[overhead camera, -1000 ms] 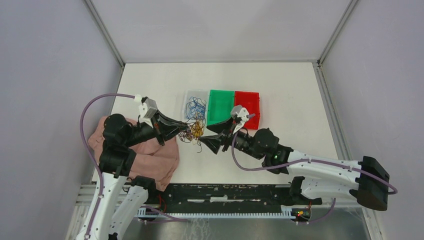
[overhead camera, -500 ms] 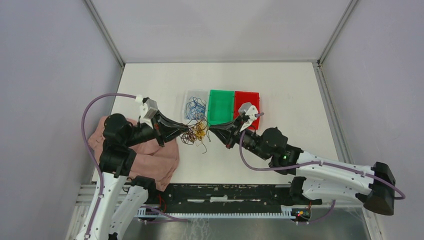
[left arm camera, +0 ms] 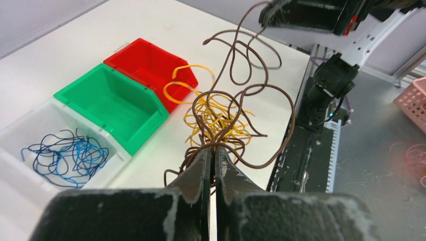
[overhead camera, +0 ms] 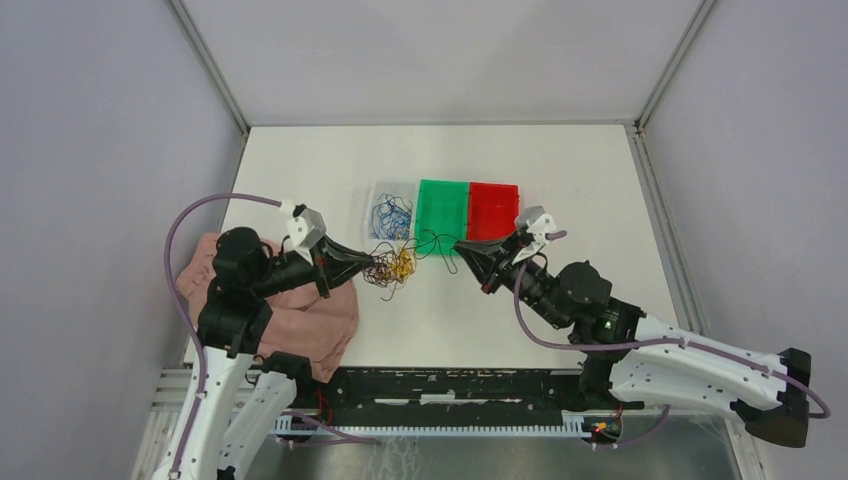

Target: Untangle the cables

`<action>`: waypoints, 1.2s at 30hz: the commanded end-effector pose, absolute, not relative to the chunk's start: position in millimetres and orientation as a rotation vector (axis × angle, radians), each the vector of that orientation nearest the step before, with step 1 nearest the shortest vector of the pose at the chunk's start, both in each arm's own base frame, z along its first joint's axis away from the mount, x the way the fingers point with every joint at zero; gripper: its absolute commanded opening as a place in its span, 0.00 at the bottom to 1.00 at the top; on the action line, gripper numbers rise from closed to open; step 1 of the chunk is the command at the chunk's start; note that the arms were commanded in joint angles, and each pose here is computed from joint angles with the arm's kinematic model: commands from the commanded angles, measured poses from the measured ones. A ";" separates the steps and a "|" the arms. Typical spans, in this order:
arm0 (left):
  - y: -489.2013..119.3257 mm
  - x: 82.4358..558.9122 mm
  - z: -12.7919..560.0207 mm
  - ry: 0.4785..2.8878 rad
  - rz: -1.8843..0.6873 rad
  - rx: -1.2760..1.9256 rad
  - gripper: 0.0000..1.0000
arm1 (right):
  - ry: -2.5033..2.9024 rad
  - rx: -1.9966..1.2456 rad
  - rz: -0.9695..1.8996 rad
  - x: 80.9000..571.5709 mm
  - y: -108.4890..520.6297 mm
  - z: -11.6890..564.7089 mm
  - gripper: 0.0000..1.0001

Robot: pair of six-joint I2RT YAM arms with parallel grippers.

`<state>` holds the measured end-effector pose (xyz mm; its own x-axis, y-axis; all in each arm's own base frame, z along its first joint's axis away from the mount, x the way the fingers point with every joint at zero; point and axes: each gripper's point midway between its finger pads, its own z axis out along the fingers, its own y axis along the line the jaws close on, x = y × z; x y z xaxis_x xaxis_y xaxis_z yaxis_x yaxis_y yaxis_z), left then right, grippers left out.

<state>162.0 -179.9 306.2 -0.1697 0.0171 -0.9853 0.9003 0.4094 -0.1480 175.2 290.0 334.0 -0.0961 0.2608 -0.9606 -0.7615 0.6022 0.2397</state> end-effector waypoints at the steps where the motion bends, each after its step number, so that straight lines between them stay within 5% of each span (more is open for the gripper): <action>1: -171.0 166.2 291.6 1.512 -0.830 0.938 0.03 | 1.431 -0.293 0.692 198.9 241.1 351.7 0.01; 14: -148.7 169.9 225.7 1.555 -0.582 1.127 0.08 | 1.430 -0.233 0.581 208.2 209.4 394.4 0.01; 19: -145.4 160.6 215.9 1.578 -0.578 1.180 0.79 | 1.422 -0.333 0.666 199.0 232.1 398.3 0.01; 21: -148.0 152.0 218.5 1.561 -0.608 1.223 0.90 | 1.420 -0.397 0.710 193.7 246.6 397.6 0.01; 27: -157.8 140.2 243.4 1.497 -0.695 1.259 1.00 | 1.467 -0.509 0.767 190.6 281.9 385.3 0.01; 36: -183.7 170.0 293.2 1.422 -0.903 1.018 0.95 | 1.385 -0.520 1.059 172.3 331.8 426.5 0.01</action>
<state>160.2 -165.9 259.6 0.0097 0.2547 -0.9670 0.9247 0.3657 0.1056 188.9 310.3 351.1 -0.1472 0.0888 -0.9851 -0.7579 0.6298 0.1701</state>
